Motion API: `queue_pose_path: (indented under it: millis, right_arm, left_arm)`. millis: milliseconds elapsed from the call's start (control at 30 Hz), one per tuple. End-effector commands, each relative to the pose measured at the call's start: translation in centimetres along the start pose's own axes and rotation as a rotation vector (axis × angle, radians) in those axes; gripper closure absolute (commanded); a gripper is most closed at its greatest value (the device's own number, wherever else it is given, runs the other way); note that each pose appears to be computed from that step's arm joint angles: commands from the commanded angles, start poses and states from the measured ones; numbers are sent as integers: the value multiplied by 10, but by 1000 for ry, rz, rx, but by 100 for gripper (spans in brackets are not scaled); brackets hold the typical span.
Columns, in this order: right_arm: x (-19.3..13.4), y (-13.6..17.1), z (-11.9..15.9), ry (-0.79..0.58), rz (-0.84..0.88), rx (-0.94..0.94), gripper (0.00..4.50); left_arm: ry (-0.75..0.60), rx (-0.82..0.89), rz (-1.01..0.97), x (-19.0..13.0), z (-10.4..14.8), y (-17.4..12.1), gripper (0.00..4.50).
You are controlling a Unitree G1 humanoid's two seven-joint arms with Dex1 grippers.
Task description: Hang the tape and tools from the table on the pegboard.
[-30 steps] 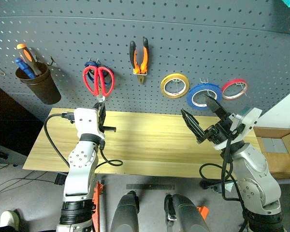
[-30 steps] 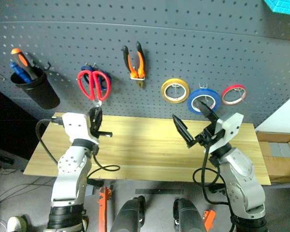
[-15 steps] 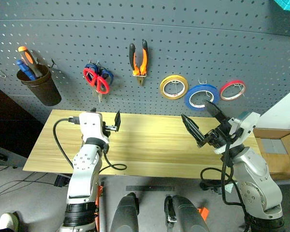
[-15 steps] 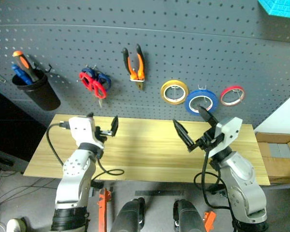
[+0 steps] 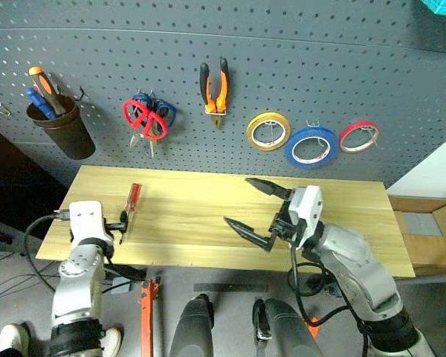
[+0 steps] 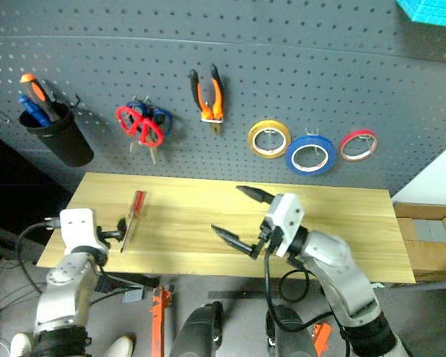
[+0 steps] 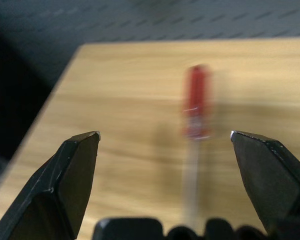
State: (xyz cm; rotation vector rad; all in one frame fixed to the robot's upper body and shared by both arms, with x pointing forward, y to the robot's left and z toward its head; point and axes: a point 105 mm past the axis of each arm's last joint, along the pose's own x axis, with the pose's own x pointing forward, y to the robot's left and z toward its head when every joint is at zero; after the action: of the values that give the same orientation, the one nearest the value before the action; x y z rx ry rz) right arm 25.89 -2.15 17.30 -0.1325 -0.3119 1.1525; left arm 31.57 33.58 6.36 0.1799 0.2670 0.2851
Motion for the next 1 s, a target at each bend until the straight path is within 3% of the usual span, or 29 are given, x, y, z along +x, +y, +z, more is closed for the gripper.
queue_pose_path:
  millis: [33, 267, 367, 533, 667, 767, 1000]
  right_arm:
    - [16, 2, 2, -5, 62, -2, 0]
    - [29, -3, 5, -6, 50, 5, 0]
    - [29, -1, 5, -6, 49, 18, 0]
    - [29, 1, 9, -7, 48, 29, 0]
    - [27, 1, 10, 1, 37, 35, 0]
    - [25, 0, 10, 6, 25, 39, 0]
    - [25, -5, 10, 6, -14, 37, 0]
  left_arm:
    - [-13, -20, -88, 15, 14, -3, 2]
    - [-31, 23, -232, 43, 36, -24, 2]
    - [-15, 56, -201, 56, 43, -19, 2]
    - [37, 91, -129, 65, 39, -1, 2]
    - [72, 89, -167, 67, 33, -5, 2]
    - [89, 82, -164, 68, 29, -6, 49]
    - [88, 84, -185, 70, 29, -12, 294]
